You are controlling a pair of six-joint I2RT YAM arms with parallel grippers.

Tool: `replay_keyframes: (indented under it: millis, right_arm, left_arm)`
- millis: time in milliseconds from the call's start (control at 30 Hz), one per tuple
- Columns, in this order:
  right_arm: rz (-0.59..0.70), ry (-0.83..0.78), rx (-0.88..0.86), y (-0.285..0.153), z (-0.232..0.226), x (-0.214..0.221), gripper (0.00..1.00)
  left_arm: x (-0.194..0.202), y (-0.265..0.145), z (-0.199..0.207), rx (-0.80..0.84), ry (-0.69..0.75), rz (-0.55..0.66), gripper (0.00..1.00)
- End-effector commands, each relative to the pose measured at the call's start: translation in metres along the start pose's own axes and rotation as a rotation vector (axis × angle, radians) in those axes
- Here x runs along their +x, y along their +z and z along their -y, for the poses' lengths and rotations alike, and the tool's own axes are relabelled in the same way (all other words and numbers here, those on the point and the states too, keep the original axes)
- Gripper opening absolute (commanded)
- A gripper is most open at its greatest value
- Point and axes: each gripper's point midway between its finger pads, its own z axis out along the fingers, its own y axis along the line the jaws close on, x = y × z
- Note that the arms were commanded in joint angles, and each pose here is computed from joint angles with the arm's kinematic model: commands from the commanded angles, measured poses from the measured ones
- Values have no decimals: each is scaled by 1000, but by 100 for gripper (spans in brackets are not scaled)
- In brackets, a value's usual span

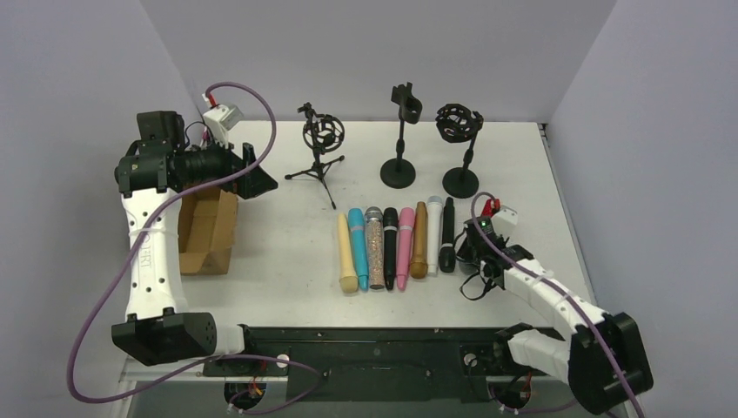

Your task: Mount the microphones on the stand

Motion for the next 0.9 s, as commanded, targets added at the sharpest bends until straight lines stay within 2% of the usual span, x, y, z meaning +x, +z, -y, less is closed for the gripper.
replay_keyframes:
  millis: [0,67,200,333,433,500,633,733,867]
  right_arm:
    - [156,44,-86,-51,-11,-53,0]
    - [175,32,-128,-74,-15,-65,0]
    - [168,-4,-261,-117,-33,-78,0]
    - [125,-73,-446,-162,-69,-73,0]
    - [80,-131,-638,-206,-109,-66,0]
    - [49,-172,-745,-235,-134,-63,0]
    - [-16,-283,-939,-290,-185,-51,0]
    - [-81,-368,-1048,-321,-215,-34,0]
    - [-107,-425,-1188,-366,-246,-34,0]
  left_arm:
    - [-11,-4,16,59,99,58,96]
    - [-14,-6,20,69,152,87,96]
    - [-20,-18,36,85,369,163,96]
    - [-32,-32,55,57,668,303,96]
    - [-47,-51,78,1,972,457,96]
    - [-48,-55,84,-26,1072,513,96]
    - [-48,-62,91,-88,1281,545,96]
    - [-44,-68,99,-167,1521,595,96]
    - [-32,-72,115,-195,1780,632,96]
